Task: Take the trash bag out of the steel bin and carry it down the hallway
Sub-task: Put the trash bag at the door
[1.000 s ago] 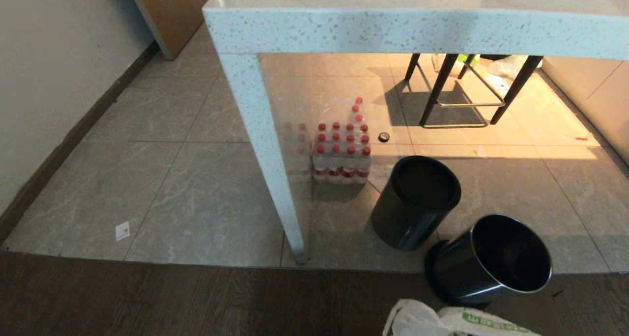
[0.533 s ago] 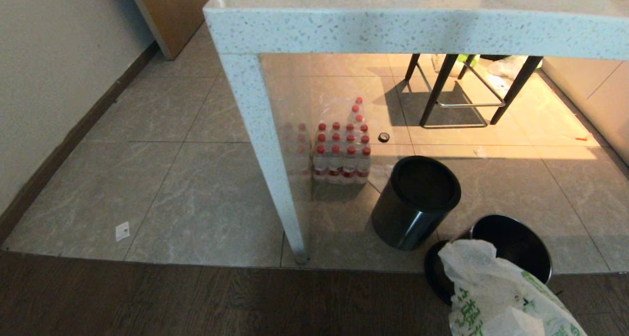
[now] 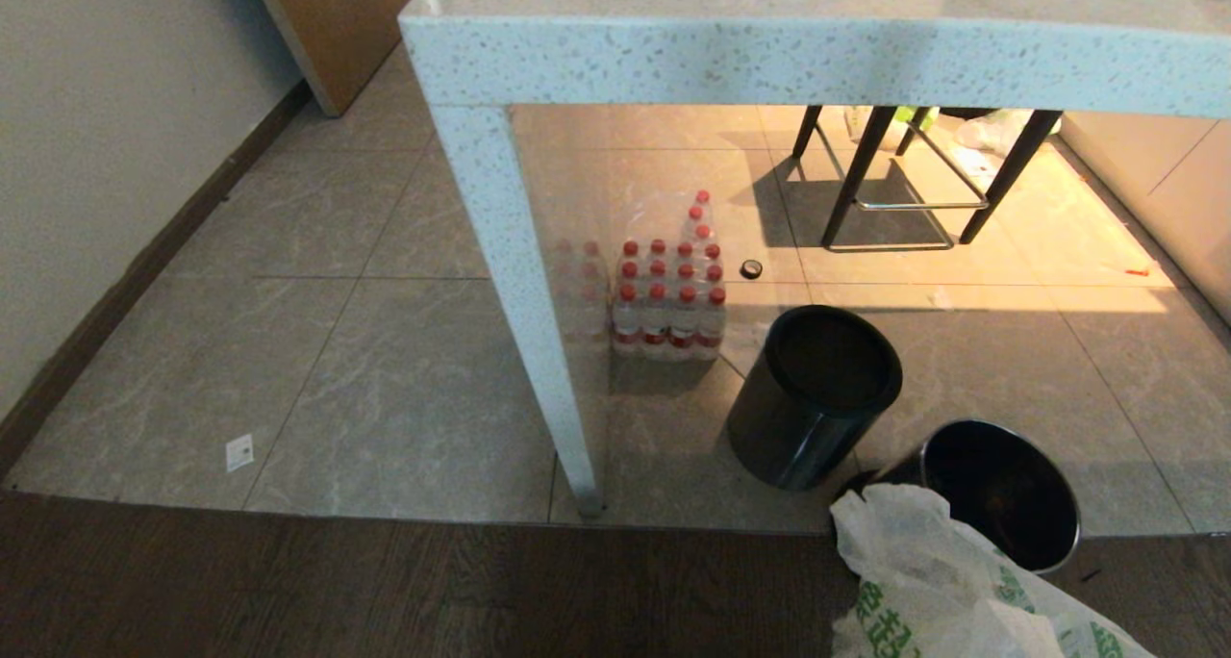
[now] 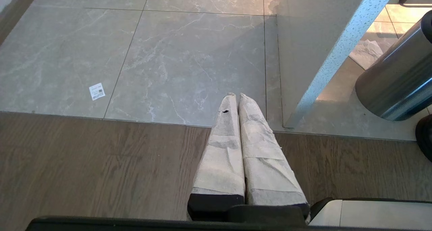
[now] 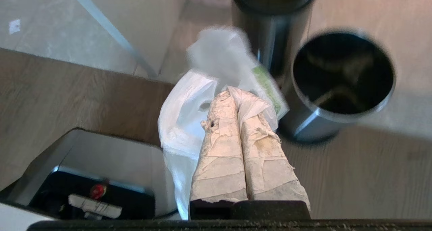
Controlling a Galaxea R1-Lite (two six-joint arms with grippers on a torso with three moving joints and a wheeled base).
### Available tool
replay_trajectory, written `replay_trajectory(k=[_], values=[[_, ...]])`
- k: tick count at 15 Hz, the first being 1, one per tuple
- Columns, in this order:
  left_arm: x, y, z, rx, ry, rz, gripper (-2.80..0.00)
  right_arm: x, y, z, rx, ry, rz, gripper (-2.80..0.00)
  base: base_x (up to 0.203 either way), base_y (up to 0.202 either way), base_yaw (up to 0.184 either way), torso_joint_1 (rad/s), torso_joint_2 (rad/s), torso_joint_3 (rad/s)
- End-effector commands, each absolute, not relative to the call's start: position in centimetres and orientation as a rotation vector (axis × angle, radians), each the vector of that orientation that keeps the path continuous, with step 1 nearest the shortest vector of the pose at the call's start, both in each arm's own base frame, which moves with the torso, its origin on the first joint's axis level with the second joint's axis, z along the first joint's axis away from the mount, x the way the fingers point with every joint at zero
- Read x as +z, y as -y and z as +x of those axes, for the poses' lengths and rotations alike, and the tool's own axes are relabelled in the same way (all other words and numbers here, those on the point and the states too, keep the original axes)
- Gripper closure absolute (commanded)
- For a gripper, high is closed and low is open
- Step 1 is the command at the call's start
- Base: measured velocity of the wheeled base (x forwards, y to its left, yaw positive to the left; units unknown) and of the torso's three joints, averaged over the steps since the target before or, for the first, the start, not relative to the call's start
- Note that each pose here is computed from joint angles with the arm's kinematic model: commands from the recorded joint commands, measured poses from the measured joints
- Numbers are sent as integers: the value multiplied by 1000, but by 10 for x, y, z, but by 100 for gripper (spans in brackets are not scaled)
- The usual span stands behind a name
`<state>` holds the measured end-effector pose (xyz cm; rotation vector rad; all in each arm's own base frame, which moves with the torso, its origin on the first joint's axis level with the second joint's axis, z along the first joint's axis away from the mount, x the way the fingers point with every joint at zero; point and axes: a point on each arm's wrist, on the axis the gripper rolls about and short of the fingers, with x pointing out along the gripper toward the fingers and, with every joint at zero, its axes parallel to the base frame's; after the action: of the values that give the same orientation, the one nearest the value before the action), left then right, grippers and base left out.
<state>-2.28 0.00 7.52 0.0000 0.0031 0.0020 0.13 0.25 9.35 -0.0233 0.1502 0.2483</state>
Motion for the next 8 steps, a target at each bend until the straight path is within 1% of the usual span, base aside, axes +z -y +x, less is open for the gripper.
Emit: replay_trajectory(k=[1,4,8], values=[[75,0,-23,2,-5,0,0,90,-2,1,238,-201,-13,0,0,0,0,0,0,0],[75,0,-23,2,-5,0,0,85,0,1,131,-227,-2,0,0,0,0,0,0,0],[75,0,-23,2,-5,0,0,82,0,0,135,-253,-8,0,0,0,0,0,0,0]])
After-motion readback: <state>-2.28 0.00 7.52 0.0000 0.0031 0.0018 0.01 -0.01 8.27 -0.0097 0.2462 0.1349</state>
